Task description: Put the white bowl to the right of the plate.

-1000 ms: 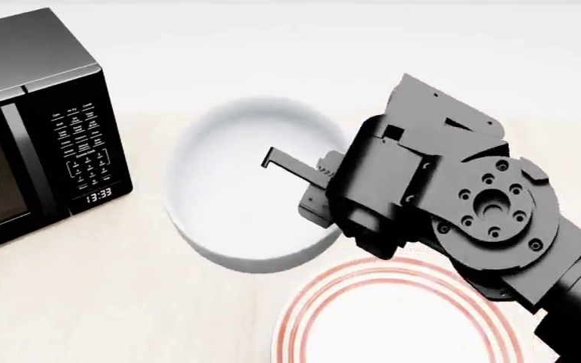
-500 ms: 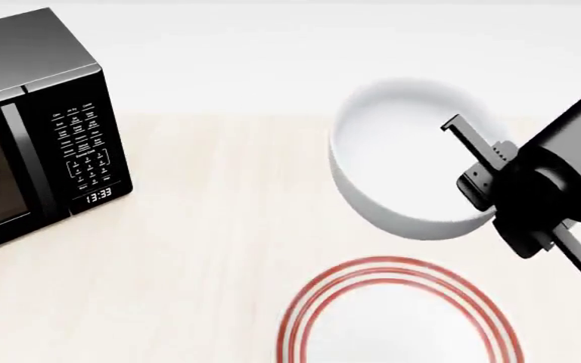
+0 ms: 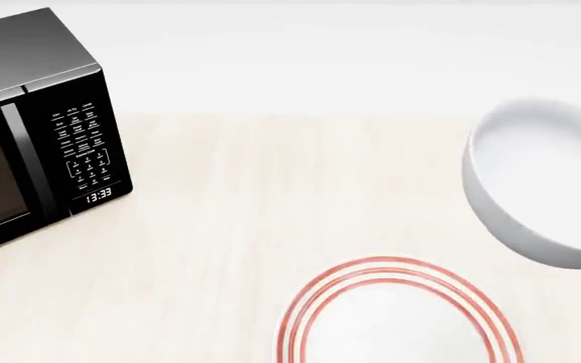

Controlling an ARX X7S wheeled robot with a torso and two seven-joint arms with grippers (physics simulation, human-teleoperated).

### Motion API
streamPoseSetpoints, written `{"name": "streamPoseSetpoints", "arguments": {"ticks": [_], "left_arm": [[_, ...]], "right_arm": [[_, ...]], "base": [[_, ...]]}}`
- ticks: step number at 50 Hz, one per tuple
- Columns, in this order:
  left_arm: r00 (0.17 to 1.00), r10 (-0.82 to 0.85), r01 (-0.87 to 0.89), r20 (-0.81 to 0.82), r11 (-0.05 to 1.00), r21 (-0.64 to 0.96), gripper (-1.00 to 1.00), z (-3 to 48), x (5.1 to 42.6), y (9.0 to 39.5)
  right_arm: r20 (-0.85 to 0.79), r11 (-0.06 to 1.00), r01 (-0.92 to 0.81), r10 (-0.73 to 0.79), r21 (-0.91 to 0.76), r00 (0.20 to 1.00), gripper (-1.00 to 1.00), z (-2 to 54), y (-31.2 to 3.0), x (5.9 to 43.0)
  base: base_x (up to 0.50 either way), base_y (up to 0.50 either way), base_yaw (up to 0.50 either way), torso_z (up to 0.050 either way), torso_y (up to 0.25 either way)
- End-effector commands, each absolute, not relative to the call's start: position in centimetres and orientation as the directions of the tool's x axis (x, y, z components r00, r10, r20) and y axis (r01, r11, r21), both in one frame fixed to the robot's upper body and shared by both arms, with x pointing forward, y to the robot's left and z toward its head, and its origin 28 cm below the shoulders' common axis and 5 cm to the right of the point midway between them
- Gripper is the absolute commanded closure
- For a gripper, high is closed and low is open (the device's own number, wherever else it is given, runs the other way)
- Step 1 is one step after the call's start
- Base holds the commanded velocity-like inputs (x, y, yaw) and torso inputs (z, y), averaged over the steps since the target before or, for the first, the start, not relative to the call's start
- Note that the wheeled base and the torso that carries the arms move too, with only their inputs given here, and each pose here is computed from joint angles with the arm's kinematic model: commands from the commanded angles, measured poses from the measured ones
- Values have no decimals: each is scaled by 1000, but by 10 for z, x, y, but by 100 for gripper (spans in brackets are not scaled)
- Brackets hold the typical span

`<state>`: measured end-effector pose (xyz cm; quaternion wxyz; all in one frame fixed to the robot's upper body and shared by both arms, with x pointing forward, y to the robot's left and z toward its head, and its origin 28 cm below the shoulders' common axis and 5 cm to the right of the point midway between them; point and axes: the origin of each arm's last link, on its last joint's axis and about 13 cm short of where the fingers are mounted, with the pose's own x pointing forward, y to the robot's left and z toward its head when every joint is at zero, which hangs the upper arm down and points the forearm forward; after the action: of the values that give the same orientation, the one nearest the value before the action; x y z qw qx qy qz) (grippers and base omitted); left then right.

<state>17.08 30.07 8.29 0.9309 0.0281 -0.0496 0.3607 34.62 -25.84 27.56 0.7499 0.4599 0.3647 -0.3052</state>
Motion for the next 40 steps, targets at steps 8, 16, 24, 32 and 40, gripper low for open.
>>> {"name": "streamPoseSetpoints", "arguments": {"ticks": [8,16,24,32,40], "left_arm": [[738,665,-671,115,741,23,-100,83,172,299],[743,660,-666,116,745,29,-100,82,172,297],[743,659,-666,116,745,31,-100,82,173,297],[745,657,-664,115,747,33,-100,82,174,297],[746,656,-663,116,748,38,-100,81,175,296]], "right_arm": [[-829,245,839,-176,486,531,100,274,-304,323],[-827,203,849,-205,488,524,100,271,-316,311],[-835,164,865,-226,475,502,100,264,-326,307],[-843,124,875,-235,468,484,100,255,-337,298],[-857,100,890,-242,444,455,100,239,-346,291]], "base": [[0,0,0,0,1],[0,0,0,0,0],[0,0,0,0,0],[0,0,0,0,1],[0,0,0,2,0]]}}
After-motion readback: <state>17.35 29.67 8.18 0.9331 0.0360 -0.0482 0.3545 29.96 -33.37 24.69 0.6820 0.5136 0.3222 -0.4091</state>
